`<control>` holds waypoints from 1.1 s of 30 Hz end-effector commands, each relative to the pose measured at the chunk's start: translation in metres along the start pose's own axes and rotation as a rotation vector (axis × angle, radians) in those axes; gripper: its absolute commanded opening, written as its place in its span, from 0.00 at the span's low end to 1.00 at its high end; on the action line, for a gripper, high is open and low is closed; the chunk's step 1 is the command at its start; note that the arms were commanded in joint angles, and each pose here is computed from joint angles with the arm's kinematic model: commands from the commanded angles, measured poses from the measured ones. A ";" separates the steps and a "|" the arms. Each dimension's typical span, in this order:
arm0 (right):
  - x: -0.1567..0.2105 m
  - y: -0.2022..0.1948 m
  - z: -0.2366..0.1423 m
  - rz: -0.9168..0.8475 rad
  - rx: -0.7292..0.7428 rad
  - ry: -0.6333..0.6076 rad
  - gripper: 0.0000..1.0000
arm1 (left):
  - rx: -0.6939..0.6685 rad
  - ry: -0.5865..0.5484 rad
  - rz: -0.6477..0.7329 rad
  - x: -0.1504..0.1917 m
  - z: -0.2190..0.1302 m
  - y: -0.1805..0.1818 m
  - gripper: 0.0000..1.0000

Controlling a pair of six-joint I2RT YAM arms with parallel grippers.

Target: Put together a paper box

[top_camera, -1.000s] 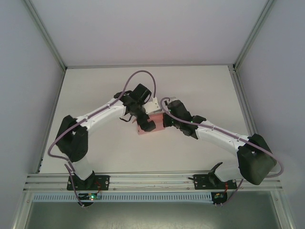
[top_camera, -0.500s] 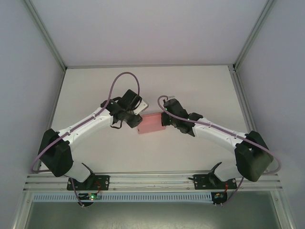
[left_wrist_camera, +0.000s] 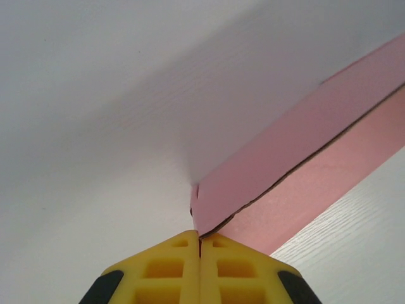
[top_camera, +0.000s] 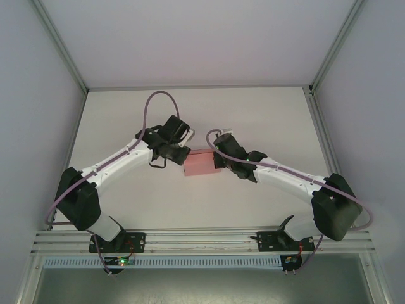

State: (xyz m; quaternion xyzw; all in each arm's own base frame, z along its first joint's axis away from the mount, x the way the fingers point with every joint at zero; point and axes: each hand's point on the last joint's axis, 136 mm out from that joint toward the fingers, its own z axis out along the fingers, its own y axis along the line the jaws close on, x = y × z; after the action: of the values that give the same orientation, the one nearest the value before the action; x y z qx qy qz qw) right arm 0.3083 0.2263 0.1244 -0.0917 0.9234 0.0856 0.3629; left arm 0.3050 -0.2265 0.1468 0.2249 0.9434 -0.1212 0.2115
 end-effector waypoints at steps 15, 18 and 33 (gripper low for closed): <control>0.036 0.009 0.003 -0.013 0.003 0.091 0.00 | 0.320 0.007 -0.527 -0.041 -0.005 -0.023 0.00; 0.035 0.008 0.003 -0.016 0.002 0.076 0.00 | 0.225 -0.019 -0.454 -0.033 -0.001 -0.009 0.00; 0.069 0.022 0.014 -0.238 -0.146 0.003 0.00 | 0.144 0.046 -0.332 0.053 0.050 0.001 0.00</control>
State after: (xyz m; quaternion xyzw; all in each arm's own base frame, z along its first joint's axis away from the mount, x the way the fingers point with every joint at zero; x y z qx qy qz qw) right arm 0.3062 0.2237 0.1144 -0.0981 0.8948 0.0881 0.4266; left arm 0.3235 -0.2313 0.1269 0.0573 0.9366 -0.2606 0.2269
